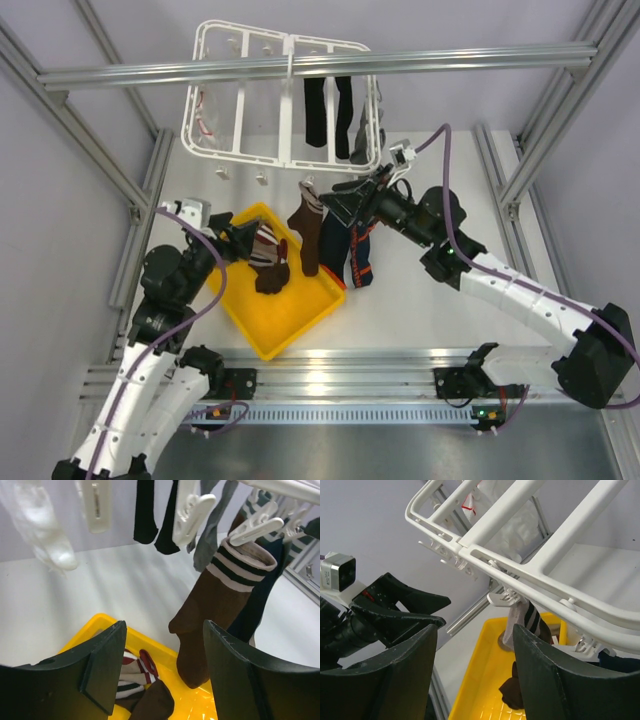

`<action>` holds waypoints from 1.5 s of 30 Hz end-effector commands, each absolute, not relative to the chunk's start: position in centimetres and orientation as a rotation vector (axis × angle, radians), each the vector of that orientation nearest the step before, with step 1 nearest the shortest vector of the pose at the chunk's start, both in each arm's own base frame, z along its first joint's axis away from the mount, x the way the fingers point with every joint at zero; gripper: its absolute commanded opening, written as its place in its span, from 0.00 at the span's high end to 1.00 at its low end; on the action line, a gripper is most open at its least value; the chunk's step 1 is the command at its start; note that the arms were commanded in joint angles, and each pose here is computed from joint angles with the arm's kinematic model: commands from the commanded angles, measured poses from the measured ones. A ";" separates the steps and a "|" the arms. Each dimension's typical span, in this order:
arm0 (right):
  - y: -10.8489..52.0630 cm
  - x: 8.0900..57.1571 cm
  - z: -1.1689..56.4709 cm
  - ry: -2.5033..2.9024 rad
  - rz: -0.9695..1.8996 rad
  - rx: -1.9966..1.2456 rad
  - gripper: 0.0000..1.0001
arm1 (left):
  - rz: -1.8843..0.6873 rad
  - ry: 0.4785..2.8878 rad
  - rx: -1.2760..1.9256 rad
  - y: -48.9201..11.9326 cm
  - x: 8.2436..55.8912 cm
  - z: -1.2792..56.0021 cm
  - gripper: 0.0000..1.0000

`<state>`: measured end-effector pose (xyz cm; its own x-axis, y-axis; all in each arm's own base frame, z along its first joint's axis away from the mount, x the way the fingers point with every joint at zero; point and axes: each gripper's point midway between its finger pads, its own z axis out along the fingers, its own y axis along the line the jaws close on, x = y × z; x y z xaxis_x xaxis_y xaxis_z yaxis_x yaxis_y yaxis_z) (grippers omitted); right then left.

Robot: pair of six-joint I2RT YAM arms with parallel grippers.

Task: Clip the socks to the hanger
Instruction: Clamp the sock onto the hanger, then open the clamp at the hanger.

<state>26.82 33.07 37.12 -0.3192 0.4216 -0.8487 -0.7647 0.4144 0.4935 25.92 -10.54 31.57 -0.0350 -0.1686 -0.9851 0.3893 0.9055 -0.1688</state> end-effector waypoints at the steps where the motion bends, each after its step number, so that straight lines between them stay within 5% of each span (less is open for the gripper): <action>1: 33.6 25.9 40.1 1.344 1.240 -0.379 0.39 | -0.491 1.379 0.319 -12.2 25.5 33.8 0.32; 17: 35.5 27.0 40.3 1.308 1.183 -0.405 0.30 | -0.479 1.225 0.332 -14.1 30.0 36.0 0.17; 21: 35.8 27.3 40.6 1.289 1.183 -0.412 0.22 | -0.475 1.196 0.321 -14.4 30.4 37.0 0.18; 31: 37.0 27.7 41.3 1.256 1.206 -0.428 0.26 | -0.501 1.177 0.342 -14.9 29.6 38.8 0.33; 45: 37.5 27.4 41.5 1.255 1.232 -0.423 0.29 | -0.494 1.167 0.304 -15.1 31.2 38.8 0.28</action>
